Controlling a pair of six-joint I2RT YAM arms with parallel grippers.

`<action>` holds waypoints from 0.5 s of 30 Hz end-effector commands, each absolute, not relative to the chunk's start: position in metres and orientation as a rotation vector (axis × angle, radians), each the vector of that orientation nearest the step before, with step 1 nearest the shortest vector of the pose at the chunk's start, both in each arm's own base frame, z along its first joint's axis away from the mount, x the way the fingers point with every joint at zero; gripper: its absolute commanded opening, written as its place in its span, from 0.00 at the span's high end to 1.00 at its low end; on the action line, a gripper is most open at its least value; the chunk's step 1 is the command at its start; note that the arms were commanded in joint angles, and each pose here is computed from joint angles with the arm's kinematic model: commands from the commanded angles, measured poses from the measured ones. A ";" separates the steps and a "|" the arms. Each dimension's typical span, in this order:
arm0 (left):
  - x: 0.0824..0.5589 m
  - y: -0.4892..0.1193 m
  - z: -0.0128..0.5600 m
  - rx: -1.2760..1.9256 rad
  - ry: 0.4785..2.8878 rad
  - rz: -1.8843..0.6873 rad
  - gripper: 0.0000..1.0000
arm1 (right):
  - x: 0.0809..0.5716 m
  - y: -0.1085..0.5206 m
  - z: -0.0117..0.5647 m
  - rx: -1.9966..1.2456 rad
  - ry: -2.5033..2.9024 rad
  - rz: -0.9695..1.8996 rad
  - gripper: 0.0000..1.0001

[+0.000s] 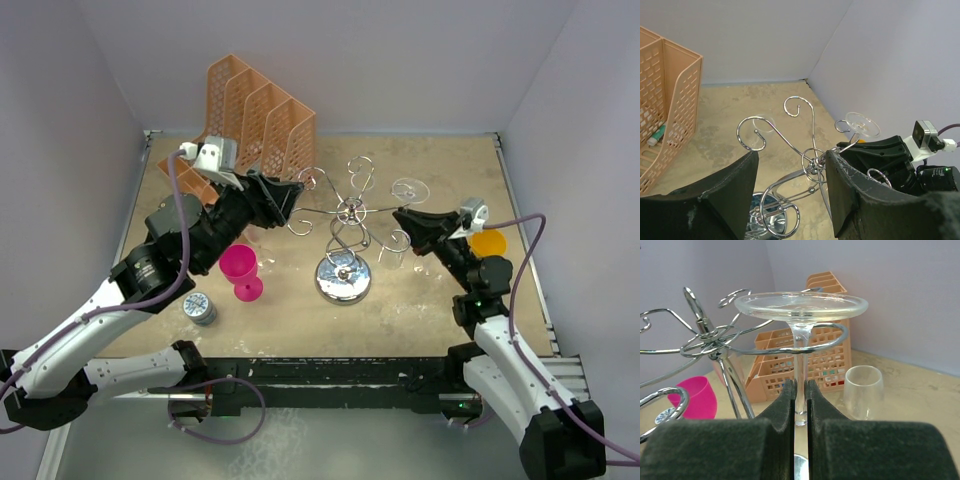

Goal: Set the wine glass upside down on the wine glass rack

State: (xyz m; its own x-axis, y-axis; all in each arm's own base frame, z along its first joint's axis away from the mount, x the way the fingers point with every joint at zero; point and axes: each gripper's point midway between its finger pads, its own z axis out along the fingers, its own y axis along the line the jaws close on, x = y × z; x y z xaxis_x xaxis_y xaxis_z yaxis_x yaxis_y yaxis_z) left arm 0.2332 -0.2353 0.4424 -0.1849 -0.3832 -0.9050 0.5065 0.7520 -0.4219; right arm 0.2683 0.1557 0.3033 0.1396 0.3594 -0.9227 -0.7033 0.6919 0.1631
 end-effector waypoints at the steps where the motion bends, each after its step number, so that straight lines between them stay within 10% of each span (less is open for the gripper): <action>1: 0.228 -0.229 0.460 0.080 1.516 -0.825 0.47 | 0.275 0.141 0.332 -0.247 1.127 0.739 1.00; 15: 0.224 -0.219 0.459 0.058 1.521 -0.823 0.47 | 0.299 0.155 0.314 -0.347 1.238 0.715 0.95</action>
